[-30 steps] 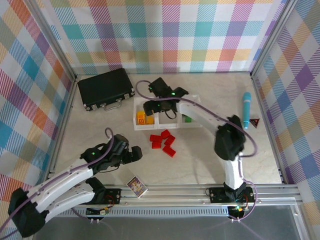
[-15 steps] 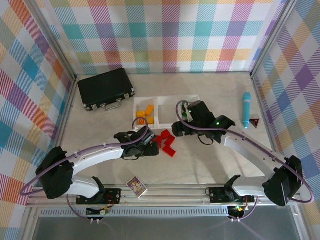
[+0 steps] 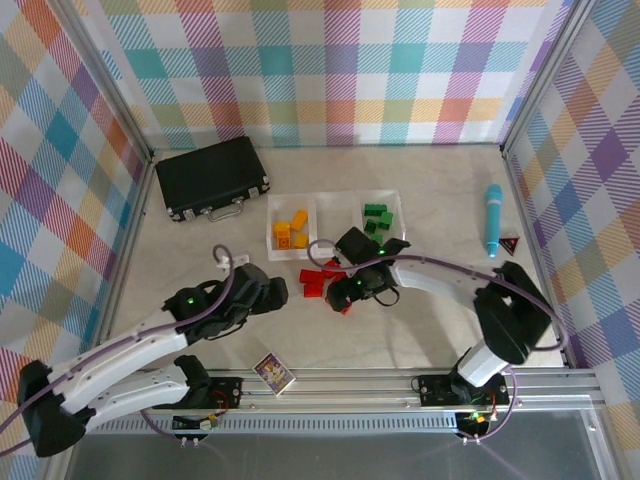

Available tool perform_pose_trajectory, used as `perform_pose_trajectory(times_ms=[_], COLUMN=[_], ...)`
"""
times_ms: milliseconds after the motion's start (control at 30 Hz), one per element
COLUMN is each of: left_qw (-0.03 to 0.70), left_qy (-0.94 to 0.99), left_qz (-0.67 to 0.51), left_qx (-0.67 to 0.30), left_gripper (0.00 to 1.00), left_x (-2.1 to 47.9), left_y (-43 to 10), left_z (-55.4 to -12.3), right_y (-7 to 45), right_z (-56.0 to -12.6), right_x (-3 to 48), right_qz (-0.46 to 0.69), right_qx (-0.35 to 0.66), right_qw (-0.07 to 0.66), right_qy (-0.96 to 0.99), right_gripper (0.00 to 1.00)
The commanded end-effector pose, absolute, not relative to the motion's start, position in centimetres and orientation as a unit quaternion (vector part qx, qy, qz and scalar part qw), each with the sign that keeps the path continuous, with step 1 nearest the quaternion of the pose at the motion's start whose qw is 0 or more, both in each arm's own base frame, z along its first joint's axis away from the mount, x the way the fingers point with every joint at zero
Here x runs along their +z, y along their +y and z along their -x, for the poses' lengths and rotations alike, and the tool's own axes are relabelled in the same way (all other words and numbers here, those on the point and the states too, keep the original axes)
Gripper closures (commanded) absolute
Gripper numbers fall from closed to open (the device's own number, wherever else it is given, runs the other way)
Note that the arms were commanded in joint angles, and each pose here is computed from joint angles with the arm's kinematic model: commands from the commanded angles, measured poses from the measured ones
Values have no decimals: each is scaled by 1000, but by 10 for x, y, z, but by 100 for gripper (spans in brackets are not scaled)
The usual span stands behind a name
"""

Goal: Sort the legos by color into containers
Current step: Pick up the lego from the bottom-center of the table, then place the lego in the container.

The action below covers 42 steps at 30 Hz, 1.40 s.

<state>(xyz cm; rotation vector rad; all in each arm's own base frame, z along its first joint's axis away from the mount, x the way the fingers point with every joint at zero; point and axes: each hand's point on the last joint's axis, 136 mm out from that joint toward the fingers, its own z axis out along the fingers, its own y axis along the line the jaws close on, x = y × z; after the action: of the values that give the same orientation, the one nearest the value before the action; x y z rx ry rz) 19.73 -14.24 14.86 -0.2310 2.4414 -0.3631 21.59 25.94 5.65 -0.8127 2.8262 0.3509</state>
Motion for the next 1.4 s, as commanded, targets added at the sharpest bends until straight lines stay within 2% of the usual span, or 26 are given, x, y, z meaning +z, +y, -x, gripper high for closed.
perform_pose_trajectory(times_ms=[0,267,533,633,733,800,967,1133,1233,1367], left_qw=[345,342,344,343,345,345,341,348,351,348], left_qy=[926,928,928,928,927,927,929,926,924,924], left_qz=[104,108,109,111,114,115,119,121,122,123], left_qx=[-116,-97,-95,-90,-88,-89,-83,-88,-93,-99], left_gripper=[0,0,0,0,0,0,0,0,0,0], left_x=[149,142,139,137,136,134,129,133,134,133], left_y=[-116,-102,-102,-99,-97,-97,-96,-94,-94,-96], left_z=[-190,-183,-184,-183,-182,-182,-182,-182,-182,-181], right_y=[274,286,289,287,285,282,283,298,299,288], right_z=[-222,-219,-212,-213,-213,-214,-215,-232,-261,-323], right_x=[59,33,13,10,11,15,42,101,141,182], right_qz=[300,330,347,347,347,348,345,330,289,211], right_qx=[116,72,47,38,27,18,26,66,87,102], right_qw=[97,70,36,34,33,35,53,119,164,214], right_qy=[942,939,936,937,937,937,937,934,939,948], right_gripper=[12,14,27,38,62,71,84,86,86,85])
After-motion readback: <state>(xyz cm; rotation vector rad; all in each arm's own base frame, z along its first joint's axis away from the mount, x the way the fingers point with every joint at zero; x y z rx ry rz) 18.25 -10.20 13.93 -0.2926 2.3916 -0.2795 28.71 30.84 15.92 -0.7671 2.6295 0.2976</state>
